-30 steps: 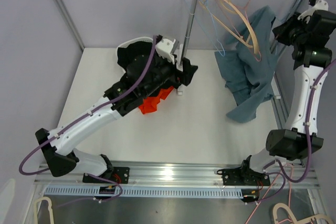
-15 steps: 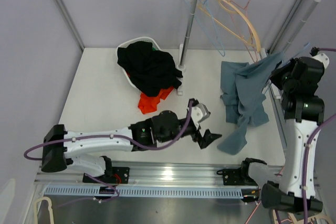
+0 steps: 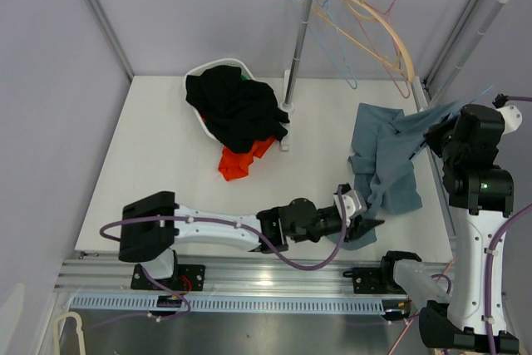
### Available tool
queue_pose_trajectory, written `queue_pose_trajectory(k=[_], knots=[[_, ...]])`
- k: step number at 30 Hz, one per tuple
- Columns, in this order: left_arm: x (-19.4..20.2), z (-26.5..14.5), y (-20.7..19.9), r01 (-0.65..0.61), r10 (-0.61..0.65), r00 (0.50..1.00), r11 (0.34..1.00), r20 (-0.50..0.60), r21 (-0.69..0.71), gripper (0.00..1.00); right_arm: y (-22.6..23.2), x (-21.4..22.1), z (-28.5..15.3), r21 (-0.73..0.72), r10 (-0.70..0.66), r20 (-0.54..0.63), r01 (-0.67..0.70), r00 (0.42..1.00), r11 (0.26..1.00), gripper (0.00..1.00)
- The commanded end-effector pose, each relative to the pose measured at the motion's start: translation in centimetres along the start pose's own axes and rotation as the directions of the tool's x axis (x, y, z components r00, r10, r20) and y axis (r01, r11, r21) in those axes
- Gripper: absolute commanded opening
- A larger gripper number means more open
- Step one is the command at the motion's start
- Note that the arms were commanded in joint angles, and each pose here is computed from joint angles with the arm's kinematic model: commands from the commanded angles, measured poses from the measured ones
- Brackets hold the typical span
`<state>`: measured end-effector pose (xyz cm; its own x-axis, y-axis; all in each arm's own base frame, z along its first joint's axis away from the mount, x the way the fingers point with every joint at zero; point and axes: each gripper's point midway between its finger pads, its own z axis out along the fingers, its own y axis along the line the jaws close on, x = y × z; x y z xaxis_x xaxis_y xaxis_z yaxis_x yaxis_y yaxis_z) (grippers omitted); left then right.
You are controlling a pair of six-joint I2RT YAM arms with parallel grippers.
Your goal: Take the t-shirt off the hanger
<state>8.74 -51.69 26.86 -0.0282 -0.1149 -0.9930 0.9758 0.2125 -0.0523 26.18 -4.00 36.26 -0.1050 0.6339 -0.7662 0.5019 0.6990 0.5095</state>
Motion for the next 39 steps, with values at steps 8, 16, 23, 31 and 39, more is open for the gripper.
queue_pose_trajectory(k=[8,16,23,31,39], knots=[[-6.6,-3.2,-3.0,-0.118,0.121,0.957,0.993,0.265,-0.03,0.01,0.4,-0.2,2.6,0.096,0.005,-0.101,0.005,0.995,0.995,0.0],[-5.7,-9.7,-2.0,-0.11,0.147,0.943,0.985,0.3,-0.136,0.01,1.4,2.7,5.0,-0.088,0.1,-0.362,-0.141,0.927,0.986,0.0],[-1.4,-3.6,5.2,0.085,-0.073,0.996,0.967,0.059,-0.238,0.01,4.8,3.4,-4.5,-0.311,0.007,-0.365,-0.129,0.931,0.942,0.0],[0.6,-2.6,14.9,0.305,-0.422,0.889,0.835,-0.177,-0.458,0.0,1.6,-2.8,-5.1,-0.155,-0.108,-0.016,0.105,0.994,0.982,0.0],[-18.1,-9.5,21.8,0.249,-0.295,0.955,0.824,-0.012,-0.509,0.0,4.9,-7.5,1.2,-0.152,-0.188,0.069,0.197,0.98,0.969,0.0]])
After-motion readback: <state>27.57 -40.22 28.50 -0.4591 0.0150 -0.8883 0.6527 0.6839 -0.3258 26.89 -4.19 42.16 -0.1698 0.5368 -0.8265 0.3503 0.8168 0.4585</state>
